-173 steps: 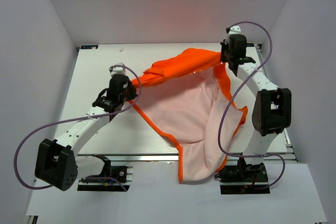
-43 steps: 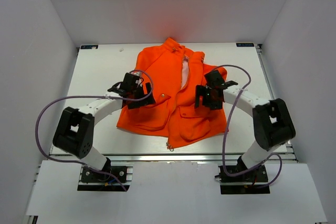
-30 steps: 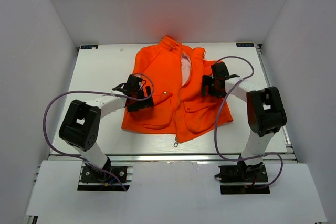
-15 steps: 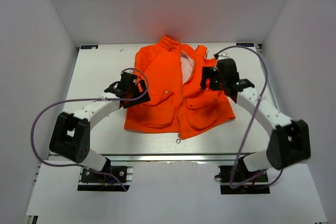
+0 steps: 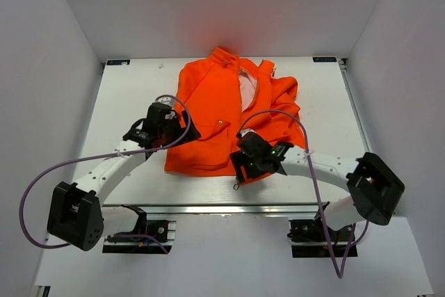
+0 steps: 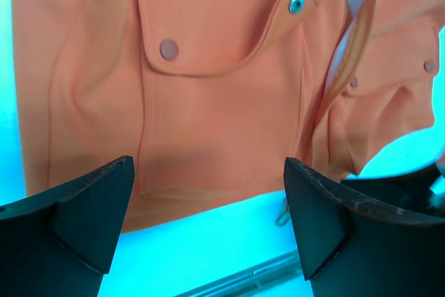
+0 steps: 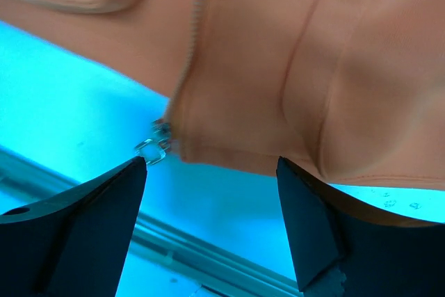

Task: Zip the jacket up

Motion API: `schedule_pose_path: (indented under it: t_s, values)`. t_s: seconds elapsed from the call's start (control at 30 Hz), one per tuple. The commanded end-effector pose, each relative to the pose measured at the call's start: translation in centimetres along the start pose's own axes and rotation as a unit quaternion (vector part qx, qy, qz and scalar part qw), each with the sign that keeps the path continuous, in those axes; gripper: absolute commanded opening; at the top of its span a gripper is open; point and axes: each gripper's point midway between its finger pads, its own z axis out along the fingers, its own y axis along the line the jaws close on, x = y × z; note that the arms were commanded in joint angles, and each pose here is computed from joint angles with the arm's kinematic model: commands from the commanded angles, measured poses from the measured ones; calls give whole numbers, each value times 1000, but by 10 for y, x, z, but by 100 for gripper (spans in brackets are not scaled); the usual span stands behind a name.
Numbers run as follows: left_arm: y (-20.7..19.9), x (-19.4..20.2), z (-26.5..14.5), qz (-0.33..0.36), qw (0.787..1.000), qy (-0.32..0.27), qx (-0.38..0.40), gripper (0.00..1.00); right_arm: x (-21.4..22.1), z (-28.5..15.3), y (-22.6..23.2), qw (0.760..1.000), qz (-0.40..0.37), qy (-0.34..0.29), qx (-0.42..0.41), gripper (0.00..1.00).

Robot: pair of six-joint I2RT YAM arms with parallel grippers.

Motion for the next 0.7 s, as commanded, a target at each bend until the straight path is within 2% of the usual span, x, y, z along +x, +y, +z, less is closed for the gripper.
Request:
schedule_pose_path:
  t_s: [0.0, 0.17, 0.37, 0.67]
  values:
    - [-8, 6, -11, 9, 999, 8, 32, 98, -5, 9, -8, 998, 45, -13, 39, 80]
    - [-1, 16, -14, 11, 1000, 18, 22, 98, -6, 17, -12, 997, 48, -19, 53, 74]
    - [2, 22, -12, 10, 999, 24, 21, 98, -5, 27, -10, 997, 51, -13, 52, 78]
    - [5, 20, -15, 14, 1000, 18, 15, 98, 8, 44, -13, 996, 56, 13, 71, 76]
